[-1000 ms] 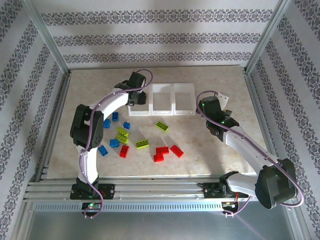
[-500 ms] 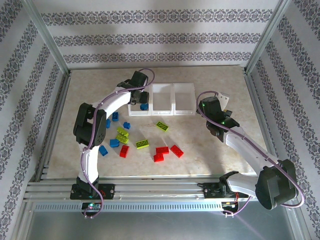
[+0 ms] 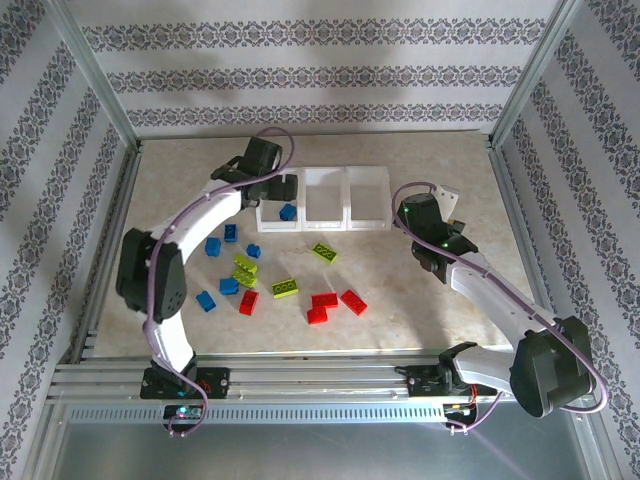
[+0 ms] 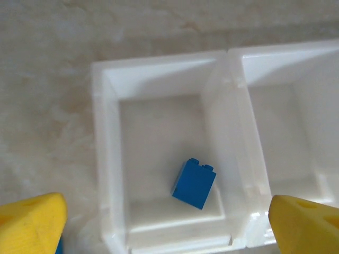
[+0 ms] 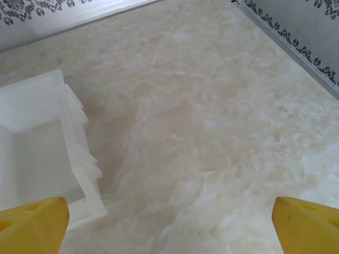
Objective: Sort the legos into containers by color
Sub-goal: Pick up the lego from the middle-left of the table.
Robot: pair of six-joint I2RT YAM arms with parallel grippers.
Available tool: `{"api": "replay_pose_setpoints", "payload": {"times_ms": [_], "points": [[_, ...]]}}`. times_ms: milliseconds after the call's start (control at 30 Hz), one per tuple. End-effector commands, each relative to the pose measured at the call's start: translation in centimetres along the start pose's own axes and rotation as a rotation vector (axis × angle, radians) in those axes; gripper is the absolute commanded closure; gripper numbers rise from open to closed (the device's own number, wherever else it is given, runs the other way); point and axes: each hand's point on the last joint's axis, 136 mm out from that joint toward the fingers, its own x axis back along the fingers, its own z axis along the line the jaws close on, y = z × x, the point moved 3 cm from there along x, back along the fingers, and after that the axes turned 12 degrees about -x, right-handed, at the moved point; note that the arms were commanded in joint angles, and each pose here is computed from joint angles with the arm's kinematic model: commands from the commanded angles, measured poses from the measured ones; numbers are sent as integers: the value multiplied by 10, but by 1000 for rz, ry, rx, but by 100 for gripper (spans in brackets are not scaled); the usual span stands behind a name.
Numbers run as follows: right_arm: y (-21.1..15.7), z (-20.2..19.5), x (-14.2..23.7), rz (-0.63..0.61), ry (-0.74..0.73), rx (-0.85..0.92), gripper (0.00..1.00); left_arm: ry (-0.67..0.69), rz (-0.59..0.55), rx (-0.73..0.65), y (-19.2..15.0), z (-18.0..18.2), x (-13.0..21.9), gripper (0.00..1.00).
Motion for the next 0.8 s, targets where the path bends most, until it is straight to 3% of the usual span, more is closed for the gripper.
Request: {"api": "replay_pose_setpoints", "payload": {"times_ms": [0,400,767], "points": [[9,5,2,-34,-10,-14,2,47,-74,53,-1,18,23,0],[9,3,0,-42,-27,-23,2,218,-20,196,-92,92,75,0],[17,9,4,-51,-14,-17,2,231,205,231,-162,111,60,0]]}}
